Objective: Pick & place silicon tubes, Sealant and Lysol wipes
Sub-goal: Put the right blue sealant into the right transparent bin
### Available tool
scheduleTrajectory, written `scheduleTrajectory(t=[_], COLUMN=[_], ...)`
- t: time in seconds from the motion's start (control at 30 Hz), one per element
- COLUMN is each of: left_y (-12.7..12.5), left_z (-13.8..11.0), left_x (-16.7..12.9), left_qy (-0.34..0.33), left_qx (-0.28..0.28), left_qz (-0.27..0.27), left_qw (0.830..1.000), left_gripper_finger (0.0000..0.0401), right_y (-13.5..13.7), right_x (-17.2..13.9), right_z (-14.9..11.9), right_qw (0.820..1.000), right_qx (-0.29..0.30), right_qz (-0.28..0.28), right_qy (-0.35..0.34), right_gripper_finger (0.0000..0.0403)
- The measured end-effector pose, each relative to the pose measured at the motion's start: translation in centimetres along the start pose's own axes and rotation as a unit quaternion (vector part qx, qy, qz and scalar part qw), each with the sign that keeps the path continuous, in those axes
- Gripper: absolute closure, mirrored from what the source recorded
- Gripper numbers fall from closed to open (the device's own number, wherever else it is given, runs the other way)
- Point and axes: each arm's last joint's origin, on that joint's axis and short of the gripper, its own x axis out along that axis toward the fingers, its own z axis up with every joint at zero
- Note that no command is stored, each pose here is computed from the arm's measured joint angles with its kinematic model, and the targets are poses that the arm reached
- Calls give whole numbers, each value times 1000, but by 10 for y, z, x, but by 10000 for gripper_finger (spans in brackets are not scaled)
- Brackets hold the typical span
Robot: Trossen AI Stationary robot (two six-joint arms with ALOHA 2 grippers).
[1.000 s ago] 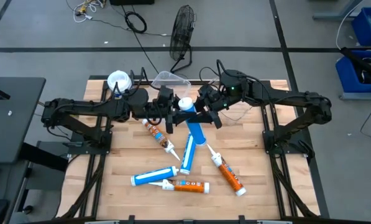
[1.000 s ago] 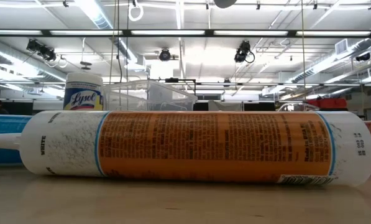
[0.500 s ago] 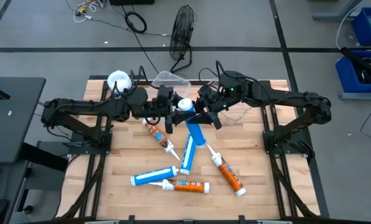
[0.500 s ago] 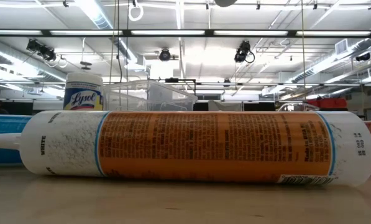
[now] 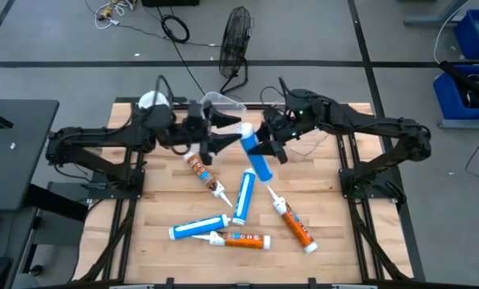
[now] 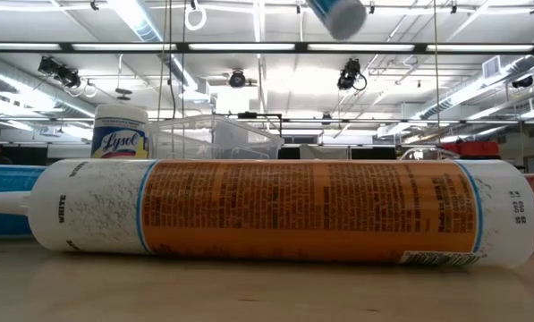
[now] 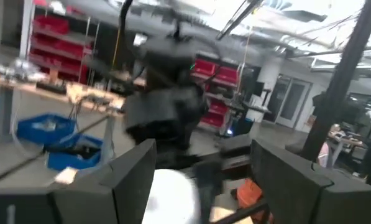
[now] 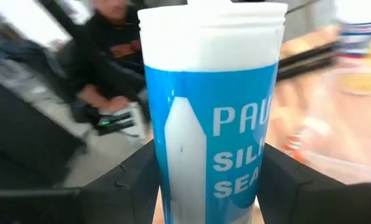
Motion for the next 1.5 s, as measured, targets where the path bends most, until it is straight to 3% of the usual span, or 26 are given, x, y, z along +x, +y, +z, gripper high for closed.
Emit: scheduleTrajectory(t=[0.2, 0.37, 0.67, 0.83, 1.07, 1.2, 1.33, 1.5], left_y=[-1, -2, 0, 1, 2, 2, 2, 3], left_z=[21, 27, 19, 14, 10, 9, 9, 6], left_x=[-19, -26, -26, -26, -25, -25, -25, -26], left_qy=[-30, -36, 7, 31, 47, 53, 53, 70], left_qx=[34, 49, 45, 36, 35, 35, 35, 36], left_qz=[23, 29, 39, 43, 47, 48, 48, 52], left_qw=[999, 998, 998, 998, 997, 997, 997, 996], left_gripper_finger=[133, 133, 133, 133, 133, 133, 133, 133], right_y=[-2, -2, -24, -44, -78, -95, -109, -122], right_x=[-36, -68, -100, -101, -84, -72, -64, -55], right_z=[-1, 3, -25, -46, -85, -110, -129, -140], right_qw=[993, 968, 936, 900, 812, 790, 753, 746], right_qx=[-15, -35, -2, 23, 63, 97, 108, 94], right_qz=[-117, -239, -339, -393, -524, -537, -562, -576], right_qy=[-14, -65, -95, -189, -249, -281, -324, -322], right_gripper_finger=[200, 200, 200, 200, 200, 200, 199, 199])
